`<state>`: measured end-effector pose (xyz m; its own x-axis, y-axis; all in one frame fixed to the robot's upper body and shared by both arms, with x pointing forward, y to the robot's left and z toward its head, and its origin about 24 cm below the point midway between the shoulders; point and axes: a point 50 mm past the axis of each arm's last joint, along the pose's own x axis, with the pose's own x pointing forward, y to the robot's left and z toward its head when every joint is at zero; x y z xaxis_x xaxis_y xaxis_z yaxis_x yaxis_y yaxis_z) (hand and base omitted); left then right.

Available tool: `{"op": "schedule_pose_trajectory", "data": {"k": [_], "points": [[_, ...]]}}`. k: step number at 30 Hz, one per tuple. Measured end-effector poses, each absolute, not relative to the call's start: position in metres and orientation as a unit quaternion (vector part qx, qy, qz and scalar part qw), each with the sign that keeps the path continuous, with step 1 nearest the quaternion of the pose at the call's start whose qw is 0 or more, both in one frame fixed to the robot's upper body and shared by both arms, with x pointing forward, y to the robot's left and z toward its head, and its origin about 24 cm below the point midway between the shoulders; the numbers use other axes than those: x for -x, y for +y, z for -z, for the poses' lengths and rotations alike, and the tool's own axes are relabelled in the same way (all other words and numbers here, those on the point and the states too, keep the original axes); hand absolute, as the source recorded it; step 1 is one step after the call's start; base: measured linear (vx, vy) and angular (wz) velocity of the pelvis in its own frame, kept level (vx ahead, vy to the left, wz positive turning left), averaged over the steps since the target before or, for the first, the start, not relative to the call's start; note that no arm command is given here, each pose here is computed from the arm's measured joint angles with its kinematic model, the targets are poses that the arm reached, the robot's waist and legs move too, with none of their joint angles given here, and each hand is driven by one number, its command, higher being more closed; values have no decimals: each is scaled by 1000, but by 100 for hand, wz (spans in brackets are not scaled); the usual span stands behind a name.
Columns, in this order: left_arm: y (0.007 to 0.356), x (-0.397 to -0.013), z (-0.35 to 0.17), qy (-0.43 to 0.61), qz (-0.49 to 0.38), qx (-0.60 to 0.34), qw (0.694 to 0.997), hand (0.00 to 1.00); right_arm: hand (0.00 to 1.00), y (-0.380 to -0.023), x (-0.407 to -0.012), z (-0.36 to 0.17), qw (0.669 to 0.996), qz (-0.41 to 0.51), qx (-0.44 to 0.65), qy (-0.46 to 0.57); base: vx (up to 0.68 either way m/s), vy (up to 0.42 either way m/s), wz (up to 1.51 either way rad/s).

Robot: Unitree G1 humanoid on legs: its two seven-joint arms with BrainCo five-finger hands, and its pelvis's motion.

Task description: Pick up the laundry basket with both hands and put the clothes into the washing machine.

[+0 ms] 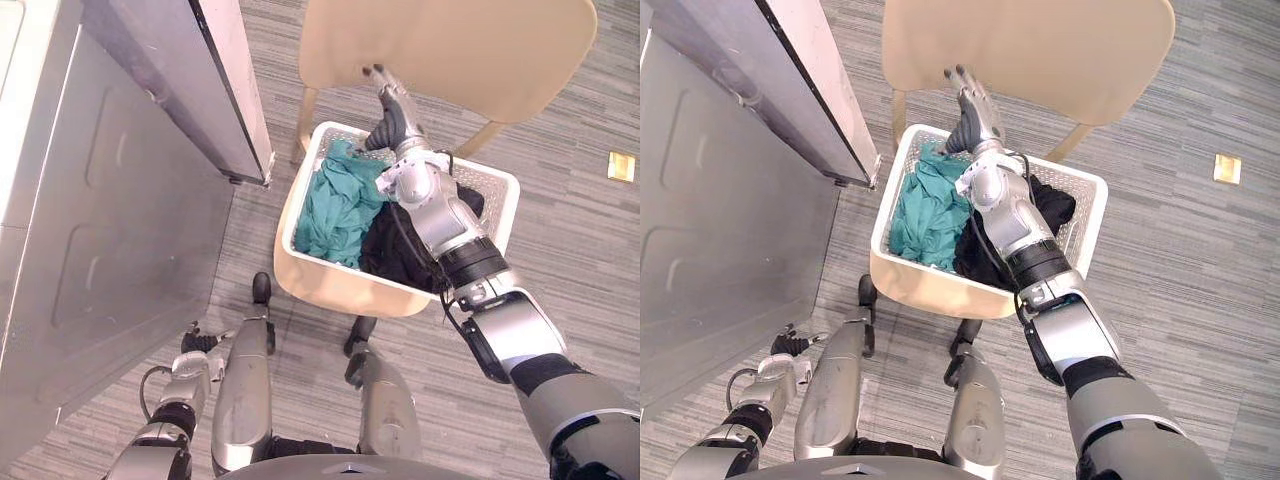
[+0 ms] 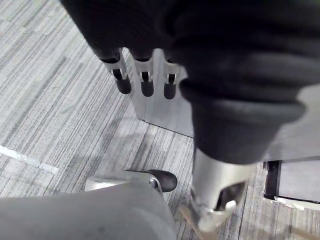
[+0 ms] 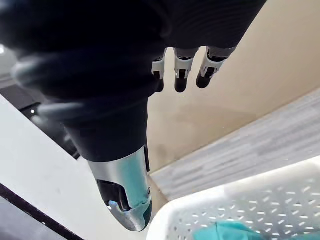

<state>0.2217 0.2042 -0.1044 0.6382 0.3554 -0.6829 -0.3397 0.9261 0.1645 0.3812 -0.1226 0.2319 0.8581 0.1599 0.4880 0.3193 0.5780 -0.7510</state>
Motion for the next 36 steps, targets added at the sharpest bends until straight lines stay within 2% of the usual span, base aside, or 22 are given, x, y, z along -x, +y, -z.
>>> {"op": "schedule_pose_trajectory", "data": {"k": [3, 12, 16, 18, 20, 29, 33, 36], "points": [[204, -222, 104, 380, -196, -12, 904, 0, 0, -116, -380, -219, 850, 34, 461, -253, -4, -4, -8], [206, -221, 104, 381, -197, -15, 903, 0, 0, -82, -368, -187, 803, -62, 534, -257, 0, -1, 1], [209, -221, 104, 381, -199, -19, 903, 0, 0, -66, -360, -164, 779, -132, 561, -245, 4, -13, 5], [210, -221, 104, 382, -200, -20, 902, 0, 0, -58, -355, -148, 751, -176, 591, -238, 0, 0, 0], [212, -221, 104, 382, -201, -21, 902, 0, 0, -54, -352, -141, 738, -201, 601, -234, 0, 0, 0], [213, -220, 104, 384, -200, -27, 901, 0, 0, -62, -365, -139, 723, -199, 624, -220, -4, -3, 2], [211, -220, 104, 383, -189, -39, 904, 0, 0, -63, -371, -142, 729, -188, 623, -212, -11, -6, 4], [211, -221, 103, 377, -189, -39, 906, 0, 0, -75, -379, -145, 751, -153, 611, -198, 0, 0, 0]]}}
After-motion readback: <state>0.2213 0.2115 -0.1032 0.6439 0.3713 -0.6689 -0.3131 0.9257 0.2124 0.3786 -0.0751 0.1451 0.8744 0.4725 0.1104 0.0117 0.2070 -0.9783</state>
